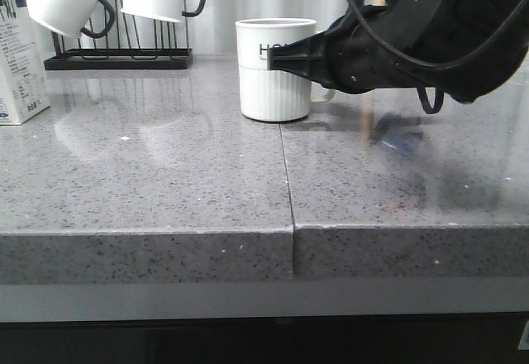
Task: Place milk next to cup
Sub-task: 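Carry the mug toward the table center and lower it down, then open the right gripper and withdraw it from the mug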
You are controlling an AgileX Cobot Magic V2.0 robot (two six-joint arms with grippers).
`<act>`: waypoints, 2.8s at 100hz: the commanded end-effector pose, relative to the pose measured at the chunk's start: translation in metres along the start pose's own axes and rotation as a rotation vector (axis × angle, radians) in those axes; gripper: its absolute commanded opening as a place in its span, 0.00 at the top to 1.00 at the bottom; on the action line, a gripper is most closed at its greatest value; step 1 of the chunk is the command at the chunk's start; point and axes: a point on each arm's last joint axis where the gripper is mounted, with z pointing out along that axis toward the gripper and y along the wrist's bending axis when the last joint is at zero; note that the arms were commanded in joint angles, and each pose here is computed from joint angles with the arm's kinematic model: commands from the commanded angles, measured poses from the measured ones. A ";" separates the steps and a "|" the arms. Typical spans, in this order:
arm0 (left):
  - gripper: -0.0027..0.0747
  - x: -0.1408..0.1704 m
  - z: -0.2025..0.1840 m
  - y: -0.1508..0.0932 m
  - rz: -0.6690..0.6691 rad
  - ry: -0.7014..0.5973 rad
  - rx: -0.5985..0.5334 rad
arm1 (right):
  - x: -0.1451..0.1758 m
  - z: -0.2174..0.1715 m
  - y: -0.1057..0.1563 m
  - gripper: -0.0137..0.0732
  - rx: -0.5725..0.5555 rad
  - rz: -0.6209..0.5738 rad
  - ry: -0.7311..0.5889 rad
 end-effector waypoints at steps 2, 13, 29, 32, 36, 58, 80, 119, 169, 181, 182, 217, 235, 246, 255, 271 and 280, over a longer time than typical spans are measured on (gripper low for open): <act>0.99 -0.017 -0.004 -0.001 -0.001 -0.133 0.010 | -0.032 -0.003 0.000 0.76 0.002 0.011 -0.123; 0.99 -0.017 -0.004 -0.001 -0.001 -0.133 0.010 | -0.032 -0.003 0.000 0.65 0.003 0.012 -0.127; 0.99 -0.017 -0.004 -0.001 -0.001 -0.133 0.010 | -0.032 -0.003 0.000 0.56 0.004 0.012 -0.127; 0.99 -0.017 -0.004 -0.001 -0.001 -0.133 0.010 | -0.032 -0.003 0.000 0.56 0.004 0.012 -0.127; 0.99 -0.017 -0.004 -0.001 -0.001 -0.133 0.010 | -0.032 -0.004 0.000 0.56 0.005 0.014 -0.127; 0.99 -0.017 -0.004 -0.001 -0.001 -0.133 0.010 | -0.042 -0.009 -0.001 0.56 0.000 0.033 -0.136; 0.99 -0.017 -0.004 -0.001 -0.001 -0.133 0.010 | -0.041 -0.022 -0.007 0.56 0.000 0.027 -0.122; 0.99 -0.017 -0.004 -0.001 -0.001 -0.133 0.010 | -0.033 -0.064 -0.030 0.56 0.005 0.009 -0.086; 0.99 -0.017 -0.004 -0.001 -0.001 -0.133 0.010 | -0.069 -0.125 -0.072 0.56 0.007 -0.017 -0.116; 0.99 -0.017 -0.004 -0.001 -0.001 -0.133 0.010 | -0.075 -0.128 -0.081 0.56 0.027 -0.005 -0.125; 0.99 -0.017 -0.004 -0.001 -0.001 -0.133 0.010 | -0.075 -0.129 -0.081 0.56 0.029 -0.006 -0.128; 0.99 -0.017 -0.004 -0.001 -0.001 -0.133 0.010 | -0.078 -0.143 -0.118 0.56 0.076 -0.059 -0.068; 0.99 -0.017 -0.004 -0.001 -0.001 -0.133 0.010 | -0.089 -0.171 -0.139 0.56 0.068 0.038 -0.122; 0.99 -0.017 -0.004 -0.001 -0.001 -0.133 0.010 | -0.093 -0.188 -0.145 0.56 0.065 0.052 -0.094; 0.99 -0.017 -0.004 -0.001 -0.001 -0.133 0.010 | -0.093 -0.203 -0.146 0.57 0.067 0.027 -0.045; 0.99 -0.017 -0.004 -0.001 -0.001 -0.133 0.010 | -0.098 -0.235 -0.145 0.61 0.079 -0.018 -0.047; 0.99 -0.017 -0.004 -0.001 -0.001 -0.133 0.010 | -0.099 -0.252 -0.144 0.63 0.090 -0.026 -0.063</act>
